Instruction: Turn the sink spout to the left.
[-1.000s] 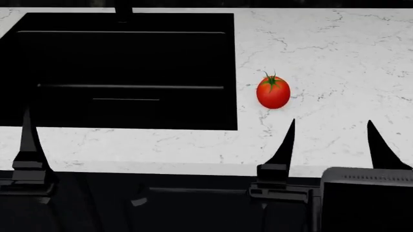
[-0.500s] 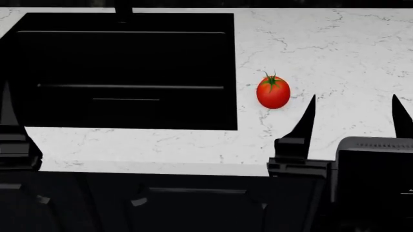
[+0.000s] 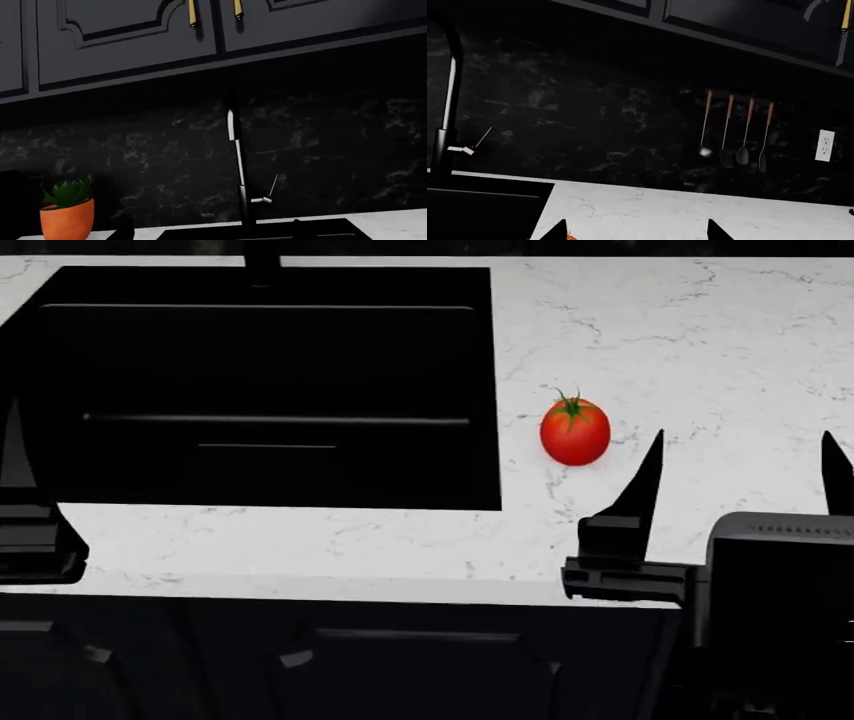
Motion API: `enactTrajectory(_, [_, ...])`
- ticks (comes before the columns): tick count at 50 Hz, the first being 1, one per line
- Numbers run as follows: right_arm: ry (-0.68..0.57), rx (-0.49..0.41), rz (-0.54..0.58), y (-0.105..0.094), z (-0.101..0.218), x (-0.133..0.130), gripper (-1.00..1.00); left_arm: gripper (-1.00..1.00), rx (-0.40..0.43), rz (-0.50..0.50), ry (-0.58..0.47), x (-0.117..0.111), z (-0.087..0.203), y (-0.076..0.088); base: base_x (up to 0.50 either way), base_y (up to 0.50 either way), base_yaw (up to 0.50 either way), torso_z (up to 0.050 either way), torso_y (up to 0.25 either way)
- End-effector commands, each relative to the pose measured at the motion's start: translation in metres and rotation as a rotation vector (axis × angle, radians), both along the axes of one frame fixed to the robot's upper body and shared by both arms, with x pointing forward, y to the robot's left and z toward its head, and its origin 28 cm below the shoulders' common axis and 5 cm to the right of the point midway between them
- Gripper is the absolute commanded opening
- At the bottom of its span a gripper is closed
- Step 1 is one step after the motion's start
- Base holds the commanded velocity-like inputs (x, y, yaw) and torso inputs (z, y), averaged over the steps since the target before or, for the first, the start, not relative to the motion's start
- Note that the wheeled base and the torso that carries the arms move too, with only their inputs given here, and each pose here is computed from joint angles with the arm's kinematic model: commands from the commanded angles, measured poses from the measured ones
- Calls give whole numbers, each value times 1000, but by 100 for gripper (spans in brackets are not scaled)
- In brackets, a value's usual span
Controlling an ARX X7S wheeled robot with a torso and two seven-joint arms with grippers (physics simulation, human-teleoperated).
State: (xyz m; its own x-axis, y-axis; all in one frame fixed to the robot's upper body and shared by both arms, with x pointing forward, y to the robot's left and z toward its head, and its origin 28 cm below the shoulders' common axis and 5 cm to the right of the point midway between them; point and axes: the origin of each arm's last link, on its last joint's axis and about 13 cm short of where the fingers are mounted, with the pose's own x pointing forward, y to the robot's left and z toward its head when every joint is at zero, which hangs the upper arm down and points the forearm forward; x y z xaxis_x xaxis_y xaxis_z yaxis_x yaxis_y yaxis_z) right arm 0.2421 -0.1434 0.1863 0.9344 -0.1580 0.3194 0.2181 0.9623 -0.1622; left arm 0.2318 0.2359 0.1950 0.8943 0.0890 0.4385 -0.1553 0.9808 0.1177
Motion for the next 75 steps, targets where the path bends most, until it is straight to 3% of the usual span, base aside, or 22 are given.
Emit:
enactTrajectory(1, [-14,-5,9,2,1,0,100,100,2,-25,-13,0,0,0,62,500,0,0,0])
enactTrajectory(52, [-1,-7,-5,1,-6,-2,100,100,12,-24,-20,3,6,-2,16,500,0,0,0])
enactTrajectory(75, [-12,-7,26,1,-7,-5,100,100,18,-26,-22,5,10,-2,43,292,0,0,0])
